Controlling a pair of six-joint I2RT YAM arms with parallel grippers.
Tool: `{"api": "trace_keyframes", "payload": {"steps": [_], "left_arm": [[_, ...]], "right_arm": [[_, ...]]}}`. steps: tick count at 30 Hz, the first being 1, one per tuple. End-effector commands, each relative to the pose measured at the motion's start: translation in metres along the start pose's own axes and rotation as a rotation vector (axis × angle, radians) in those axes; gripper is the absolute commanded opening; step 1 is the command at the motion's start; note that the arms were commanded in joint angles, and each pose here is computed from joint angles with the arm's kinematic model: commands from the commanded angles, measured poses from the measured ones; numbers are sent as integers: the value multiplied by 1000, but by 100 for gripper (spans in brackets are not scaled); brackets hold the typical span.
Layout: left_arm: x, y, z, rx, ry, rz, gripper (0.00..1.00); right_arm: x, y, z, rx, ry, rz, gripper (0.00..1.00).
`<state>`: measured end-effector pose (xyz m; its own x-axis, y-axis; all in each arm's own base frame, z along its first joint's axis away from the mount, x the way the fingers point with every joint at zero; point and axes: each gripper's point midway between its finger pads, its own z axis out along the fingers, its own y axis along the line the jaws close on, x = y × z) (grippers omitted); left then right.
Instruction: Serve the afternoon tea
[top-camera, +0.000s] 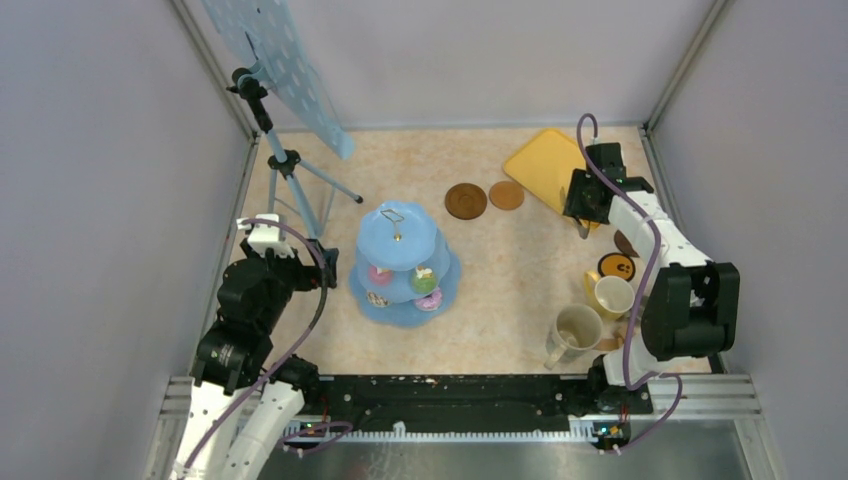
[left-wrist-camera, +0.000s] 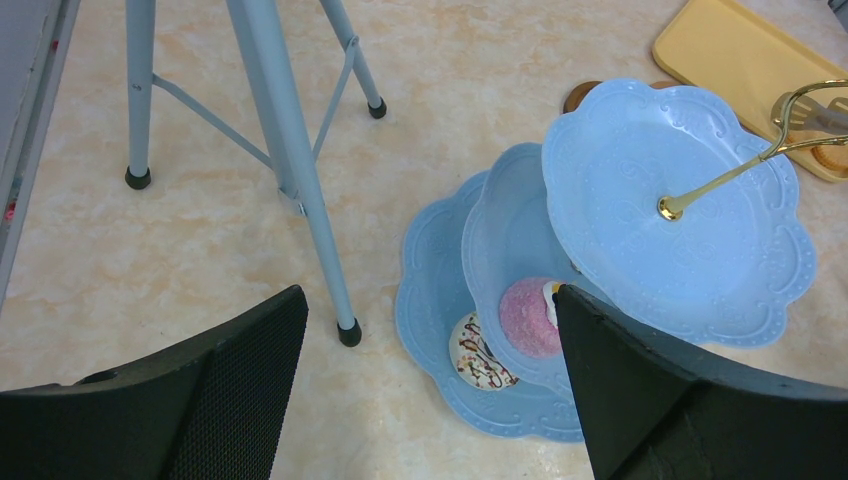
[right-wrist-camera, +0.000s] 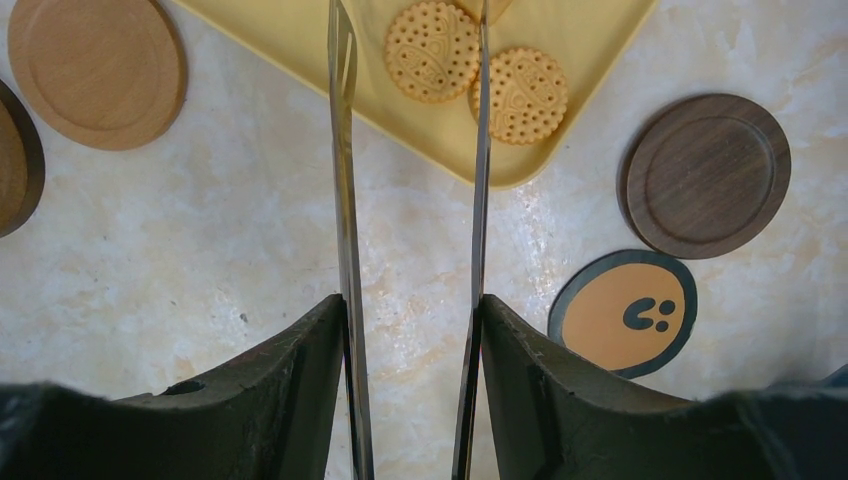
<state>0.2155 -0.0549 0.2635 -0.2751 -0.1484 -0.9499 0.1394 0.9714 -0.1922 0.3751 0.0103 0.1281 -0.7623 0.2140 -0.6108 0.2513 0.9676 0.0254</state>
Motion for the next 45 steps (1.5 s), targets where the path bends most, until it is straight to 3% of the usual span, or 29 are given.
{"api": "trace_keyframes", "payload": {"steps": [1,26,40,45], "left_arm": [[-10,-2,4,6,-40,3,99],[-9,-2,6,3,-30,4,99],[-9,-1,6,2,-29,4,99],[-8,-1,6,2,-28,4,99]], "right_arm": [[-15,-5,-10,15,-60,-1,51],[10,1,-4,-88,-10,61,44],[19,-3,-2,-76,4,55,47],[19,-4,2,-67,1,52,42]]}}
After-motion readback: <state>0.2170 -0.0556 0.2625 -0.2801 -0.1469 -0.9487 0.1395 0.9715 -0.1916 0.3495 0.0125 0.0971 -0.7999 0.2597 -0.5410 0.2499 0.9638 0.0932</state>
